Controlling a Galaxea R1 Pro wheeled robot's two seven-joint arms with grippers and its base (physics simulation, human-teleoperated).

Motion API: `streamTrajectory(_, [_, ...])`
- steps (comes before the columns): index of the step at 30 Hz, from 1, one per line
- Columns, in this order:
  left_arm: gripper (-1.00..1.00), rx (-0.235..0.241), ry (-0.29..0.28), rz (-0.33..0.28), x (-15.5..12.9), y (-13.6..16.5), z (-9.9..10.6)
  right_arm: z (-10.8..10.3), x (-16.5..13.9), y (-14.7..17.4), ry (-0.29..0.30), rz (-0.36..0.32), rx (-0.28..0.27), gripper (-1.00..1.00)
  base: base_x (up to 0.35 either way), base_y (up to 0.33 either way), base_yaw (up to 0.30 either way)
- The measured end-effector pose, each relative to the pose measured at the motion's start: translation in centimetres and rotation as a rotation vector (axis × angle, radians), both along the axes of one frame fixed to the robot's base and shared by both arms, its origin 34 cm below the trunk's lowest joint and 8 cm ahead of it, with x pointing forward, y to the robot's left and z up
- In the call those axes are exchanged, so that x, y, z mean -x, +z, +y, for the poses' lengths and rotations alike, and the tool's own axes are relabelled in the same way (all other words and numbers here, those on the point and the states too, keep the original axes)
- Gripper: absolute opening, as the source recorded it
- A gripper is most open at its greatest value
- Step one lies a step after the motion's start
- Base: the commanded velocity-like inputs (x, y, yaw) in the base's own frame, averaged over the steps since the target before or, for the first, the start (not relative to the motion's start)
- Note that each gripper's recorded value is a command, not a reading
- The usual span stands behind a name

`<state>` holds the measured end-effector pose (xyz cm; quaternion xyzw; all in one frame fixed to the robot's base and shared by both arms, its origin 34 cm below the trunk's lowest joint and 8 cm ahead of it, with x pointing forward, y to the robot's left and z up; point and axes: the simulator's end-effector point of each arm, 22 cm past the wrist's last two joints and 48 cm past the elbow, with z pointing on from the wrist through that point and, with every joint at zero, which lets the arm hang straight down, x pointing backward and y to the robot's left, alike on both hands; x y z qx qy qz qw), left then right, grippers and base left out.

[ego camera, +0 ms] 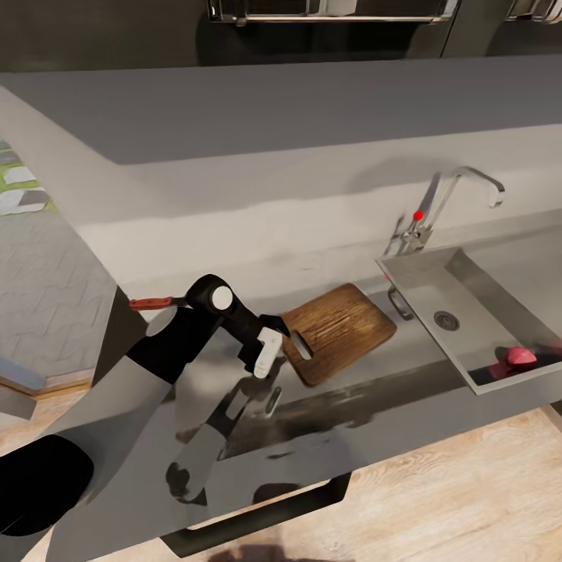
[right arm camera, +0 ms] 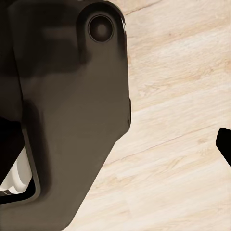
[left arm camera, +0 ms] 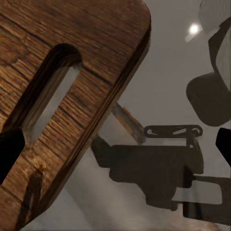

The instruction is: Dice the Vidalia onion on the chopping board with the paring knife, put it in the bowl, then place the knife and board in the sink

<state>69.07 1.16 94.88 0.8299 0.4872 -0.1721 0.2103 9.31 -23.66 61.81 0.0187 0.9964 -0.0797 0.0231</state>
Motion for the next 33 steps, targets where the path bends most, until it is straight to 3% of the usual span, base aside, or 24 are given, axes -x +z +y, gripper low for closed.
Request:
streamTrajectory(20, [1.00,-0.005,0.003,0.026,0.3,-0.7,-0.2,0.0,0.0,0.0,0.000,0.000,0.000,1.00,0.024,0.000,0.000])
streamTrajectory(25, [1.00,-0.029,-0.025,0.032,1.1,-1.5,-0.6,0.0,0.0,0.0,0.000,0.000,0.000,1.00,0.000,0.000,0.000])
streamTrajectory(33, [1.00,-0.033,-0.026,0.034,1.2,-1.7,-0.5,0.0,0.0,0.0,0.000,0.000,0.000,1.00,0.000,0.000,0.000])
